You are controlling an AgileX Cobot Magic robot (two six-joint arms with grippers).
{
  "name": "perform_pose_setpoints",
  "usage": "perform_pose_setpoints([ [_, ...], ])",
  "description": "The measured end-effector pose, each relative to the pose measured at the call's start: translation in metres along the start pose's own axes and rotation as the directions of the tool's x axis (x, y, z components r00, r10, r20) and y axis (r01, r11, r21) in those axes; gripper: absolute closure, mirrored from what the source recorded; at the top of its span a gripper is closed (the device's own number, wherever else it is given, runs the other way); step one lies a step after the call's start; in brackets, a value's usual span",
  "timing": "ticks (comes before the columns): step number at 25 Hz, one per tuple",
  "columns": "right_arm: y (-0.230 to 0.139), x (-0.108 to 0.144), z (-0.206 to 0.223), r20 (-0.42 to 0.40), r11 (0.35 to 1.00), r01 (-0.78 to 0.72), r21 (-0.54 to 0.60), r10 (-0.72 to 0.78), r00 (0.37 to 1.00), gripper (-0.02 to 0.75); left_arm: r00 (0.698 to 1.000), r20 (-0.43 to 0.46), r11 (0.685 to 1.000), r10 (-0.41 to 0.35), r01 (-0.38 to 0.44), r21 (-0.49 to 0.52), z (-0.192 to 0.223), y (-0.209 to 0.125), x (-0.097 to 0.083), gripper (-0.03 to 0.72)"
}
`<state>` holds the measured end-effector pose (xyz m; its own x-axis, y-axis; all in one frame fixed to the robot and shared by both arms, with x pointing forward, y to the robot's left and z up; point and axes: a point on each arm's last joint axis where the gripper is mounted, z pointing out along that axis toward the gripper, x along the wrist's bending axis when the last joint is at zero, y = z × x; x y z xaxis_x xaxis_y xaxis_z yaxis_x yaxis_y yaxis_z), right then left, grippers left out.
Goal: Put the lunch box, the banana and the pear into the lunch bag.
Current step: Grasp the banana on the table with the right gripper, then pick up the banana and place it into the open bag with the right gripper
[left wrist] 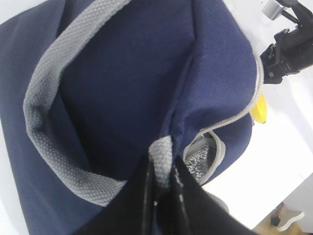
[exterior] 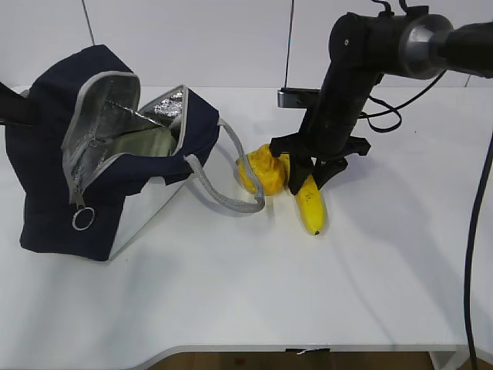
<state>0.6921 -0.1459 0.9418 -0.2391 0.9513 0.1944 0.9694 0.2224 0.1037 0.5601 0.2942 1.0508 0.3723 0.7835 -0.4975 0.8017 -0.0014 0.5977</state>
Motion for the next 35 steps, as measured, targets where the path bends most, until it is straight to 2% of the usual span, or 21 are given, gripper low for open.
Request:
perform_pose_setpoints([
  [6,0.003,-0.001,-0.008,0.032,1.0,0.019,0.001,-0.019,0.999,0.457,1.0,0.005,1.0,0.0,0.0,0.004,0.0,0.0,0.0,0.664],
  [11,0.021,-0.001,-0.041,0.11,0.99,0.073,-0.122,-0.059,0.992,0.457,1.0,0.005,1.0,0.0,0.0,0.004,0.0,0.0,0.0,0.664],
  [16,0.025,0.003,-0.062,0.107,0.98,0.081,-0.181,-0.062,0.992,0.458,1.0,0.005,1.0,0.0,0.0,0.004,0.0,0.0,0.0,0.664],
  [20,0.021,0.014,-0.083,0.036,0.975,0.062,-0.215,-0.056,0.998,0.458,1.0,0.005,1.0,0.0,0.0,0.004,0.0,0.0,0.0,0.664],
  [25,0.013,0.035,-0.121,-0.136,0.959,0.02,-0.283,-0.06,0.989,0.458,1.0,0.001,1.0,-0.007,0.007,-0.014,0.0,0.001,0.0,0.664],
  [30,0.003,0.048,-0.154,-0.226,0.942,0.001,-0.337,-0.082,0.971,0.458,0.999,-0.011,0.997,-0.037,0.036,-0.075,0.0,0.007,0.001,0.664],
  [35,-0.006,0.065,-0.157,-0.356,0.95,-0.005,-0.312,-0.111,0.928,0.458,0.998,-0.001,0.992,-0.062,0.062,-0.112,0.0,0.01,0.001,0.664],
])
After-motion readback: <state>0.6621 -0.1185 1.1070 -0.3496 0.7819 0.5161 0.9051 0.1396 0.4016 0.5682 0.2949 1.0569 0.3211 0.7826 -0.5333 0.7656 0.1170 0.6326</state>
